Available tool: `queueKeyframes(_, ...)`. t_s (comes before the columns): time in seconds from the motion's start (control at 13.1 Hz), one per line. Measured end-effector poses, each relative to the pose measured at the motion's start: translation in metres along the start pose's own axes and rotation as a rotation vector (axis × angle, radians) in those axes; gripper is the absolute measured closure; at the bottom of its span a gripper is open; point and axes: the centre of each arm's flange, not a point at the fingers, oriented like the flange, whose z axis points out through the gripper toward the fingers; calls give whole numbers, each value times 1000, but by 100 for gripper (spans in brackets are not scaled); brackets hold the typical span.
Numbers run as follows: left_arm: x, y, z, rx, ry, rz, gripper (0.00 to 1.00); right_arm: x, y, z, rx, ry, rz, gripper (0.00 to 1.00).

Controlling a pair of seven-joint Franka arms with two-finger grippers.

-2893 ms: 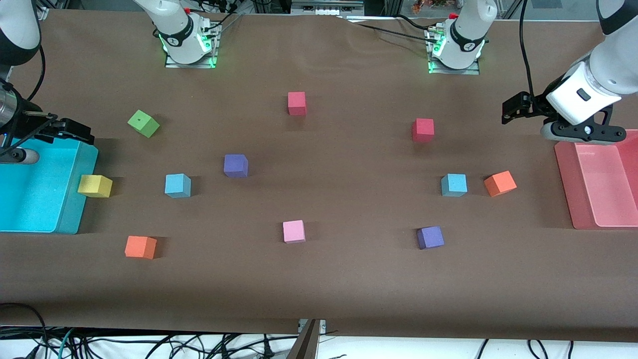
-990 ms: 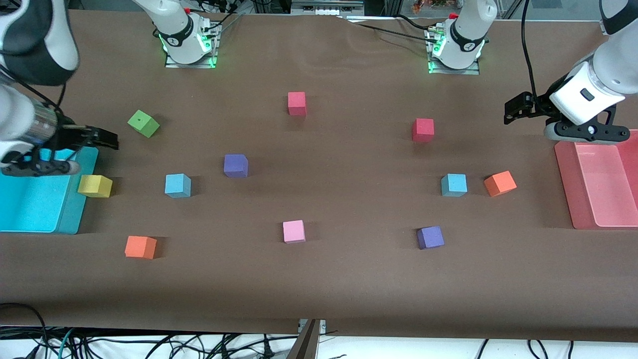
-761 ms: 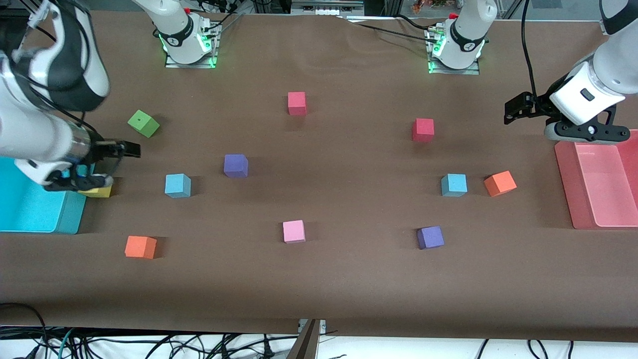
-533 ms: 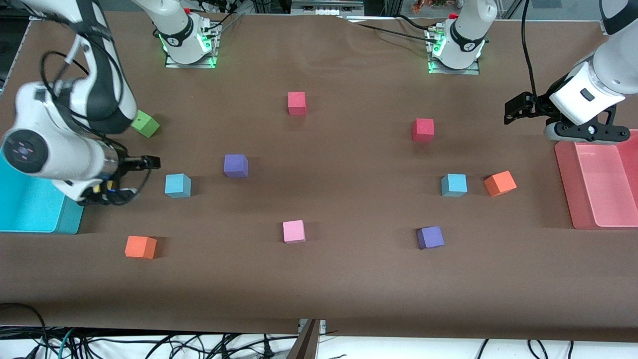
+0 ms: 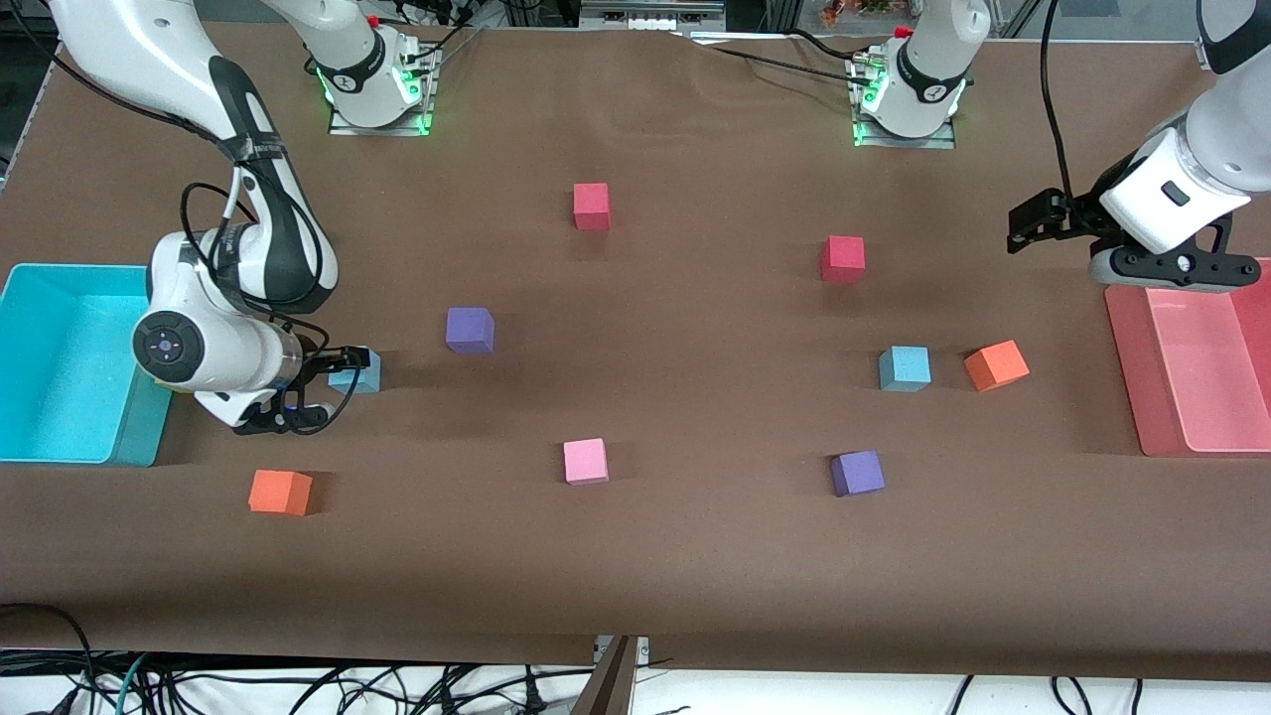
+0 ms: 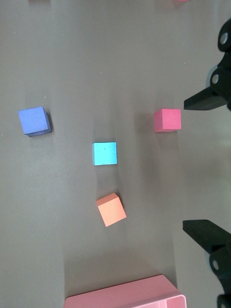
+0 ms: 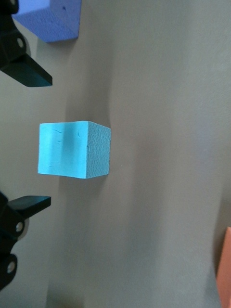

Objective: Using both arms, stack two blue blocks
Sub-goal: 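Reach the right gripper down to the light-blue cube beside the yellow cube, then close the right gripper on the light-blue cube and lift it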

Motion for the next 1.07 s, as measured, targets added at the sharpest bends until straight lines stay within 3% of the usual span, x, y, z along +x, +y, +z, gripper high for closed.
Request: queueKeyframes(1.07, -2, 10, 1, 42, 0, 25, 0, 6, 3, 62, -2, -63, 5, 3)
